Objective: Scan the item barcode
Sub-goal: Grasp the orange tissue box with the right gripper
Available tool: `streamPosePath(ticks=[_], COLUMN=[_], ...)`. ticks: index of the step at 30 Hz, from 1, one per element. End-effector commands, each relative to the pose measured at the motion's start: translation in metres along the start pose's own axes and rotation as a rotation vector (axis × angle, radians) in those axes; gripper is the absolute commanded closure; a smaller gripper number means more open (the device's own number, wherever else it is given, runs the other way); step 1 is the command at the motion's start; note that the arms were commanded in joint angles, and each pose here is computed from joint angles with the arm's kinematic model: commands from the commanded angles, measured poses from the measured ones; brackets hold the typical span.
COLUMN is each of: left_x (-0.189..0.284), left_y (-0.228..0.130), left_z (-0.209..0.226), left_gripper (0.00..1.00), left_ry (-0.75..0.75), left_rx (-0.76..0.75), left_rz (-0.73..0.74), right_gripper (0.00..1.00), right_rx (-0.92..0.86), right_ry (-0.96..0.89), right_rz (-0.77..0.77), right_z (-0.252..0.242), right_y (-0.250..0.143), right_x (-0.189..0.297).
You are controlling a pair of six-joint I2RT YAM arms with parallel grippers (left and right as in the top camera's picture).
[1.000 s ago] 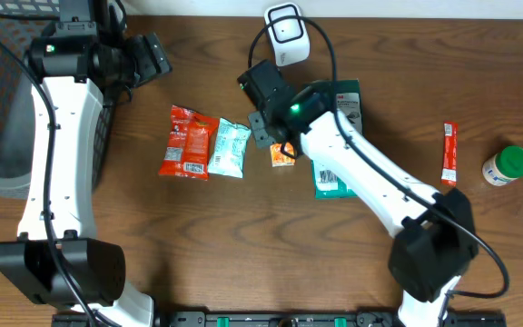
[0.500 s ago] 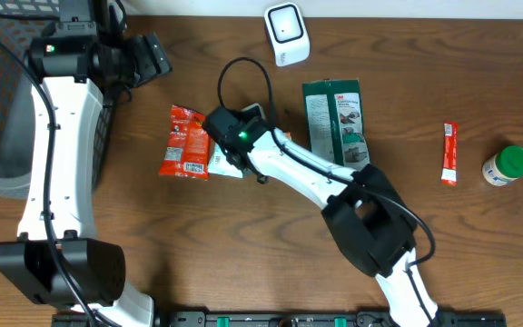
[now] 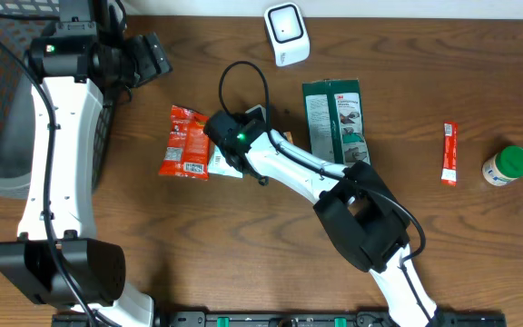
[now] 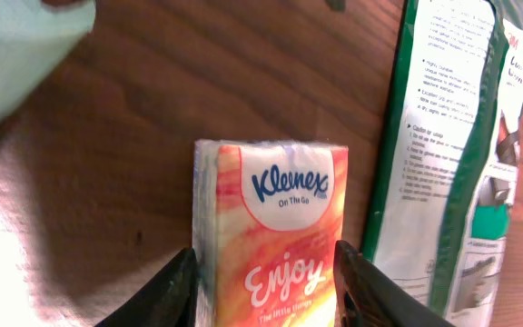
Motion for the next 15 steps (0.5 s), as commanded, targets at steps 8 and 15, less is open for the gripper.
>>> streamPosePath(ticks=[8,15], left_x=[0.0139,0.0139], left_y=[0.0072,0.0072], left_z=[-0.0016,-0.0016], left_gripper=[0.10,0.11], left_ry=[0.001,0.001], left_rx=[-0.018,-0.018], left_rz=[-0.041,-0.041], right_gripper=[0.59,0.59], right_rx=[0.104,0.180], right_ry=[0.088,0.101], right_rz=[0.111,0.089], right_z=[-0.0084,-0.0078], right_y=[-0.0039,0.0025], right_x=[-0.0151,-0.0133])
Point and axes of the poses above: each gripper's point midway between its finger pads, its own x axis back along the fingers, its own z axis along the line the jaws close on, y = z × x, the point moved 3 cm from there along x, back along the fingers, and after that the axes turned 13 degrees about -x, right-handed, at the moved point
